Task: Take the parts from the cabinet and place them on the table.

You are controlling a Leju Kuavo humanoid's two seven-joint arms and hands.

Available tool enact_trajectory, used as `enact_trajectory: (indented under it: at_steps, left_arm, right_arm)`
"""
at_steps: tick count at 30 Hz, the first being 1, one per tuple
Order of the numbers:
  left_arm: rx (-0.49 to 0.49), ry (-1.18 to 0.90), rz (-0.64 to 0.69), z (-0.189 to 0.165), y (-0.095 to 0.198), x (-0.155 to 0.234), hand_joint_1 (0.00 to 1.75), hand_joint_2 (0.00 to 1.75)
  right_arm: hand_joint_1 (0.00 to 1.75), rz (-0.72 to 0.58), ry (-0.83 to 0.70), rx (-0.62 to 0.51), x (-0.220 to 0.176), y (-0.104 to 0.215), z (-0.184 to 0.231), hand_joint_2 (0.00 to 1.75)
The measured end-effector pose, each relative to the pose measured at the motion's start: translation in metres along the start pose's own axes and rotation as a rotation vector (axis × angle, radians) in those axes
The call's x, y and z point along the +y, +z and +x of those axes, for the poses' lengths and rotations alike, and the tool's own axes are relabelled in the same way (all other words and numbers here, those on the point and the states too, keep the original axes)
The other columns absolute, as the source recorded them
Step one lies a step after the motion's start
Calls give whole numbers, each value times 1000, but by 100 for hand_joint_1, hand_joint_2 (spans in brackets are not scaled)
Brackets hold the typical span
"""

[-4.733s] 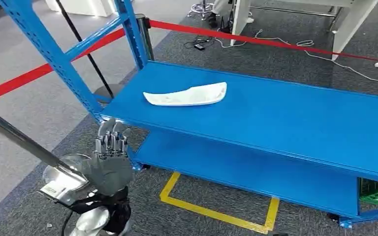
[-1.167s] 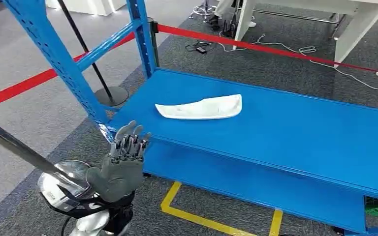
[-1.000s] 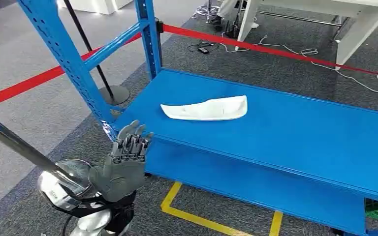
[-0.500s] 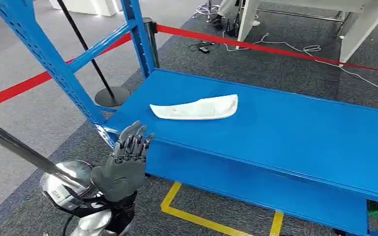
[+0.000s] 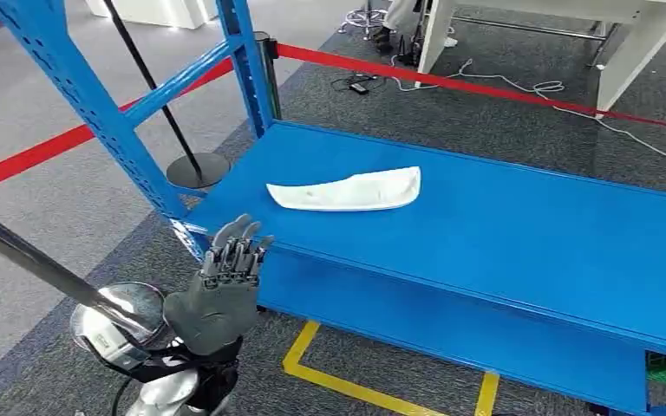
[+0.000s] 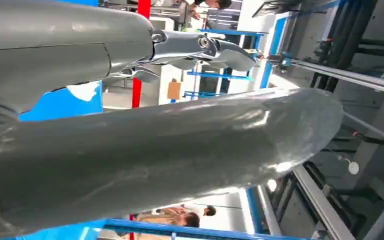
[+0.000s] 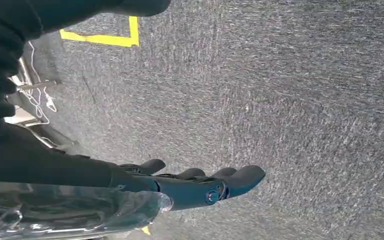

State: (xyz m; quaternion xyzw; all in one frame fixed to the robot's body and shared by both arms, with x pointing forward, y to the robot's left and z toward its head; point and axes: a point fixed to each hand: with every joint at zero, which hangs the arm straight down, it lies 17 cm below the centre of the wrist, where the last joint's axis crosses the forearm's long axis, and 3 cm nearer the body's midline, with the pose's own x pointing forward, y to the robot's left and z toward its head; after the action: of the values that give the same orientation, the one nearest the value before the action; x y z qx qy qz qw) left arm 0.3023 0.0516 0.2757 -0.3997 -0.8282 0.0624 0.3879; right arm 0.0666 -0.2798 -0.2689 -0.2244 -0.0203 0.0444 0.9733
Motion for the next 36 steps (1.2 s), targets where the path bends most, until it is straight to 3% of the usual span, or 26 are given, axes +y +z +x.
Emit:
enact_trajectory:
  at_steps: [8, 9, 14, 19, 24, 29, 33, 36]
  left_arm:
    - [9, -67, 44, -3, -1, 11, 0, 0]
    - [9, -70, 45, -3, -1, 11, 0, 175]
    - [35, -178, 34, -10, -2, 13, 0, 175]
    - [158, -642, -93, -39, -10, 38, 0, 175]
    - [296, -1030, -194, -61, -28, 107, 0, 175]
    - [532, -1308, -317, -81, -56, 200, 0, 175]
    - [658, -1489, -364, -75, -80, 261, 0, 175]
    - [701, -1581, -384, -67, -94, 285, 0, 175]
  right_arm:
    - [0, 9, -1, -6, 2, 0, 1, 175]
    - [0, 9, -2, -6, 2, 0, 1, 175]
    - [0, 16, -4, -12, 3, 0, 2, 175]
    - [0, 26, 12, -26, 5, 1, 5, 175]
    - [0, 32, 14, -39, 6, 1, 8, 175]
    - [0, 35, 26, -52, 6, 1, 12, 175]
    - [0, 38, 45, -63, 6, 2, 15, 175]
    - [0, 39, 48, -67, 6, 2, 16, 175]
